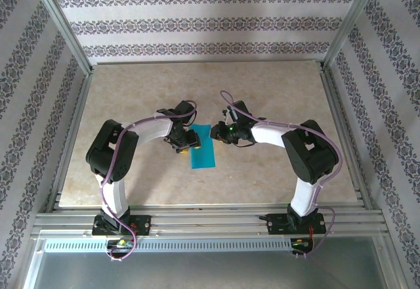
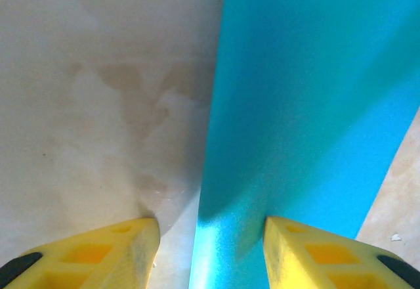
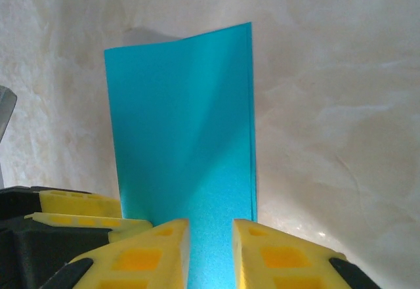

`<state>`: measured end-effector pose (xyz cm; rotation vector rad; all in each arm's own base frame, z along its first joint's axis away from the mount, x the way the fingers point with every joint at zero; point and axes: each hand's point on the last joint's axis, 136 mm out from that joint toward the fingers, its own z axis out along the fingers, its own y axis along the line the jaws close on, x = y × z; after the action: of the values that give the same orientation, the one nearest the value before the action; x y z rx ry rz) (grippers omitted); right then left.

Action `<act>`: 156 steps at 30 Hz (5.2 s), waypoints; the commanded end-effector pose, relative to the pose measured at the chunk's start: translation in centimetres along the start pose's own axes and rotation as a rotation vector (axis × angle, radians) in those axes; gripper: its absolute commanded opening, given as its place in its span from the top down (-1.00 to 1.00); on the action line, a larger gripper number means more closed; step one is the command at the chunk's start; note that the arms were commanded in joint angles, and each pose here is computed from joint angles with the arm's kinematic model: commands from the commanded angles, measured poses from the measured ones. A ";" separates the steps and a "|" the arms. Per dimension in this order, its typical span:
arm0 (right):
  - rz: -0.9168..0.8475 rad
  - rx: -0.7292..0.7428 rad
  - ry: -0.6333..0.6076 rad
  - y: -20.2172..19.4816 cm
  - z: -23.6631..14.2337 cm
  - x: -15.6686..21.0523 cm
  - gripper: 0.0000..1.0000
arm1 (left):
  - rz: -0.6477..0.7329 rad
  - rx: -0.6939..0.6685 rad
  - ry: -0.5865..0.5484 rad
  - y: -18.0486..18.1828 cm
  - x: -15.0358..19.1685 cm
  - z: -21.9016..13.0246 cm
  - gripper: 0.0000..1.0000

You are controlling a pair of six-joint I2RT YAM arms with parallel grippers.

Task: Fold a paper plane with a square sheet of paper (pick it up from the middle)
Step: Hold the square sheet of paper at the center of the table, then first fold the square sheet of paper in half at the center of the table.

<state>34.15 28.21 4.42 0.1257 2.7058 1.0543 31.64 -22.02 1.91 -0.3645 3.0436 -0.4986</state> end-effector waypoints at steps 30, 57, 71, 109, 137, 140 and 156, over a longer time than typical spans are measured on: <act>-0.015 0.062 0.124 -0.5 2.7 2.0 0.59 | -0.059 -0.195 0.116 5.3 2.5 3.3 -0.02; 0.062 0.376 0.230 -8.4 3.5 5.1 0.79 | 0.074 0.527 -0.026 -8.5 -1.8 -5.5 0.40; 0.060 0.484 0.261 -10.0 3.2 6.0 0.79 | 0.020 0.156 0.063 -1.1 -0.7 0.3 0.71; 0.063 0.492 0.253 -10.1 3.6 5.5 0.81 | 0.103 0.505 -0.053 -2.5 0.4 -2.7 0.80; 0.101 0.503 0.245 -10.6 4.0 5.6 0.82 | 0.135 0.500 -0.007 -2.5 4.8 -2.6 0.96; 0.105 0.503 0.244 -10.7 4.0 5.6 0.82 | 0.118 0.426 0.034 -1.6 5.2 -0.9 0.97; 0.102 0.496 0.256 -10.6 4.4 5.5 0.82 | 0.173 0.238 0.143 5.4 11.2 0.3 0.98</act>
<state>33.72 29.86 0.93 0.1048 2.9529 0.8496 23.54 -22.20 1.66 -0.0755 2.9052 -1.0343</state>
